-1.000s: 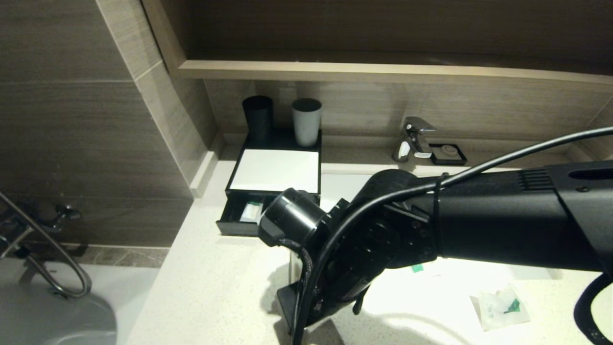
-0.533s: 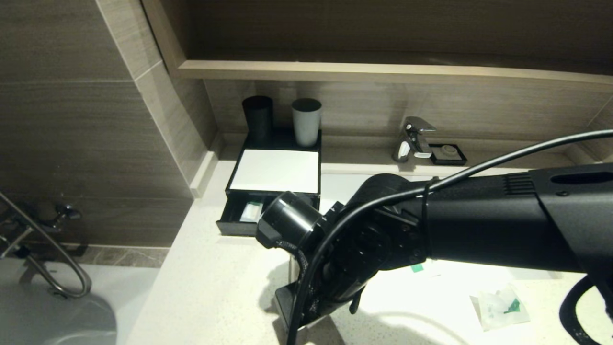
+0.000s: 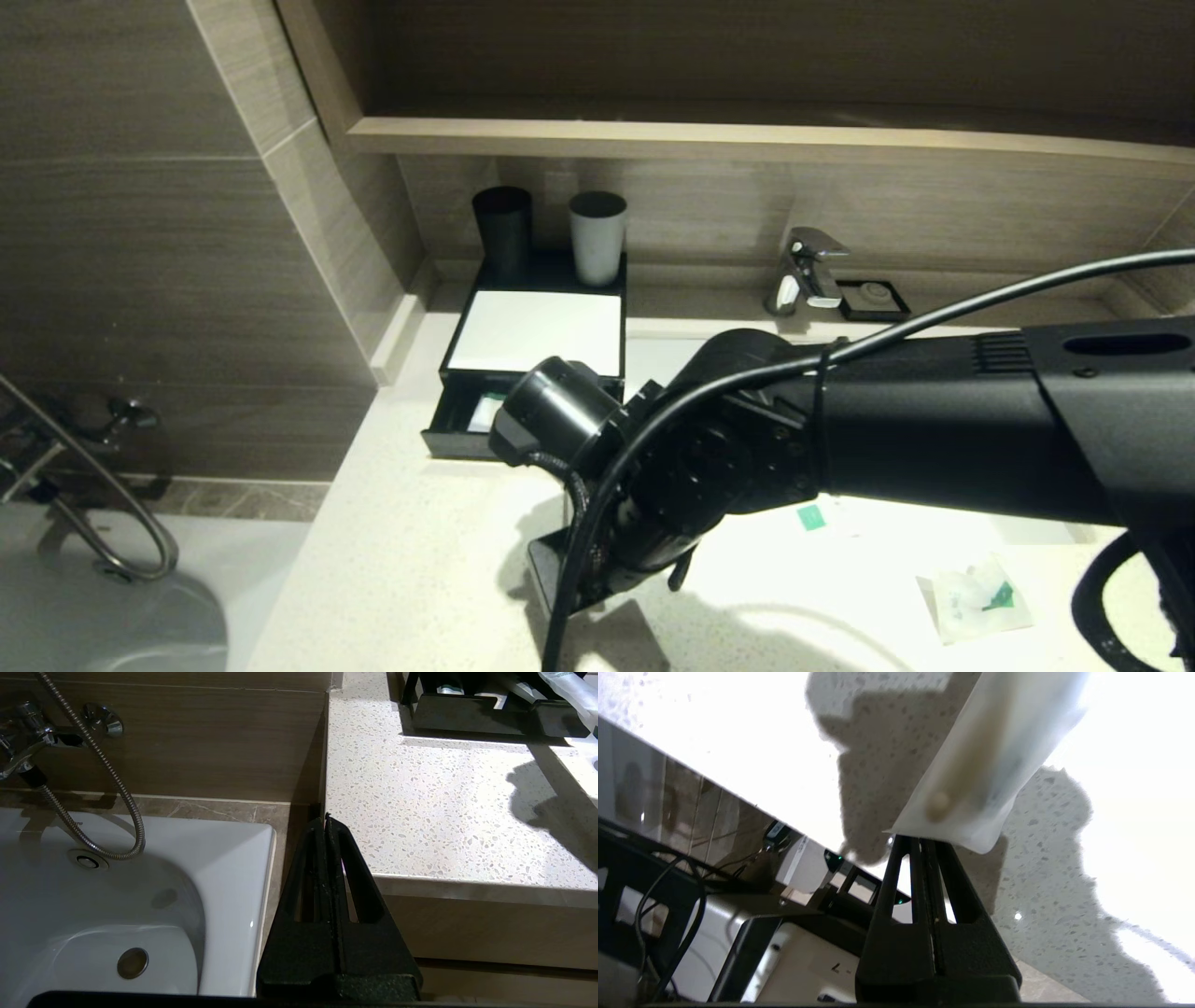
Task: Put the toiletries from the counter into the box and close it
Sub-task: Place the bathroom toiletry into the drawer
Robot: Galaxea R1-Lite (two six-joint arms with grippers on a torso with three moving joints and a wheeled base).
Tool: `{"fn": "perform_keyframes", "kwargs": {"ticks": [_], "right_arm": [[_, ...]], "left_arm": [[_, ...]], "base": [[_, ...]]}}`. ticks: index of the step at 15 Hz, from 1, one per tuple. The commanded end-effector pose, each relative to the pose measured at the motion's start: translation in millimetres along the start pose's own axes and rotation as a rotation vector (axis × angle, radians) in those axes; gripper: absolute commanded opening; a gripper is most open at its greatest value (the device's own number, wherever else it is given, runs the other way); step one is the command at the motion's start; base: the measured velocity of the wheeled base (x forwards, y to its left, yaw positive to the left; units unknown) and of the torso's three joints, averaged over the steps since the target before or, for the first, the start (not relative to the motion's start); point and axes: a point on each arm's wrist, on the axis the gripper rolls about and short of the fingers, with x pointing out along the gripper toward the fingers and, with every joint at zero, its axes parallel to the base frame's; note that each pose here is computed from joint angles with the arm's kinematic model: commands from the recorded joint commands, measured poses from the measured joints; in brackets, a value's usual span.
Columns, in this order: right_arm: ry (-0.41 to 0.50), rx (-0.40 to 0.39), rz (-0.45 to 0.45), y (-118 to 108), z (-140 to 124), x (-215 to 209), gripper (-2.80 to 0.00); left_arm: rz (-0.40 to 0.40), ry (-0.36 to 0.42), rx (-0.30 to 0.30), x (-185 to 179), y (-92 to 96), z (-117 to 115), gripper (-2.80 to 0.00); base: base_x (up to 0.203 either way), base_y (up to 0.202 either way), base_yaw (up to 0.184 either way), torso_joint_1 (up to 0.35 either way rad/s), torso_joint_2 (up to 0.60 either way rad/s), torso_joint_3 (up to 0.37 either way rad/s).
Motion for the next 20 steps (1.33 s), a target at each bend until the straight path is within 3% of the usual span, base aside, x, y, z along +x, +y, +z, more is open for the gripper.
{"fn": "perform_keyframes", "kwargs": {"ticks": [1, 20], "right_arm": [[-0.007, 0.002, -0.032, 2, 2, 7, -2.8], [-0.148, 0.09, -0.022, -7, 26, -10, -2.8]], "left_arm": [[0.001, 0.0, 0.0, 0, 0.0, 0, -2.8], [-0.001, 0.0, 0.0, 0, 0.0, 0, -2.8]], "base": [[0.0, 0.0, 0.0, 0.0, 0.0, 0.0], [0.0, 0.0, 0.0, 0.0, 0.0, 0.0]]}}
